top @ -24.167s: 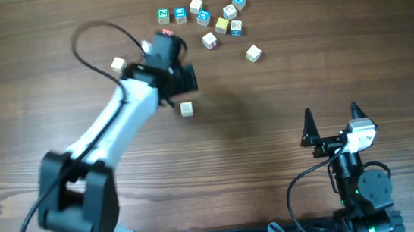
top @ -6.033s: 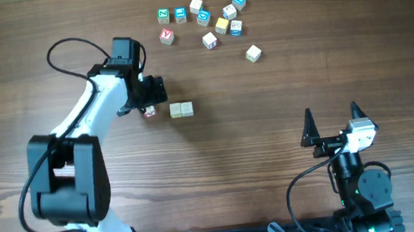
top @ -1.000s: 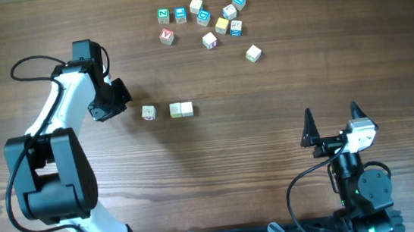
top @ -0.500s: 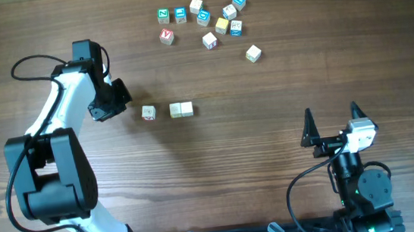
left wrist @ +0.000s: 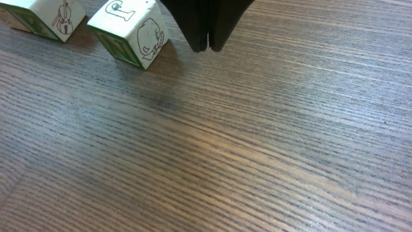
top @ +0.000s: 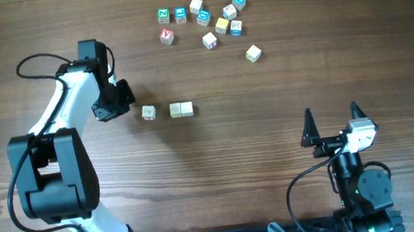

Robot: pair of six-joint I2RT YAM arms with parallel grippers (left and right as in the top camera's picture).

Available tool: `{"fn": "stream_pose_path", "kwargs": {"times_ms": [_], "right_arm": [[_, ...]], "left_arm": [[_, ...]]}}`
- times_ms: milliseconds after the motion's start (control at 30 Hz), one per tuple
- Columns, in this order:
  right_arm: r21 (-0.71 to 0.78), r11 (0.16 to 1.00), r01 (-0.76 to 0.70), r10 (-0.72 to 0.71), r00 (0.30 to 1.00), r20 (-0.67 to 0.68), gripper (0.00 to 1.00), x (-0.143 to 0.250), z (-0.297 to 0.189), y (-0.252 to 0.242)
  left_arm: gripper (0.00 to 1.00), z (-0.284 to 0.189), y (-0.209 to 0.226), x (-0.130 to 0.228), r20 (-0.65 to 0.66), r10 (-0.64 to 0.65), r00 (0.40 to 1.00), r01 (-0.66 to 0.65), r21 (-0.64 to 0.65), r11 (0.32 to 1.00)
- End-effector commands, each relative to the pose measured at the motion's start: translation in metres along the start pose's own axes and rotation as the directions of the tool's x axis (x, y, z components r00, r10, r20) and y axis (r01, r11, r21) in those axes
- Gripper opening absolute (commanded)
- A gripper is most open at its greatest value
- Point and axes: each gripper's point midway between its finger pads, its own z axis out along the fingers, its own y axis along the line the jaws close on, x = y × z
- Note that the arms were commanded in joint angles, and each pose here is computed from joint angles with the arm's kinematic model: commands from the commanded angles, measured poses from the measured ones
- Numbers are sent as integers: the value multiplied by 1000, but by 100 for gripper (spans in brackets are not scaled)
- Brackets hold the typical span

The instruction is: Form a horizontal line

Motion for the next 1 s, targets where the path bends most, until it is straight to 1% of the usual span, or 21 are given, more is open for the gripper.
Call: {"fn": "stream_pose_path", "kwargs": {"times_ms": [0,333,500,800,967], "right_arm": [[14,1000,8,-8,1000,7,100,-1,0,-3],[14,1000,8,-8,1000,7,100,-1,0,-3],[14,1000,8,-8,1000,7,100,-2,0,-3],[14,1000,8,-8,1000,7,100,-1,0,-3],[14,1000,8,-8,1000,7,100,-1,0,-3]], "left_arm": [[4,5,2,4,-17,22,1000,-22,-12,1000],[4,4,0,8,-32,23,999,-23,-1,1000],[4,7,-14,17,-41,69,997,-69,-2,998],[4,7,-11,12,-17,73,997,-73,-28,997],[4,10,-14,16,-24,85,996,-86,-27,996]]}}
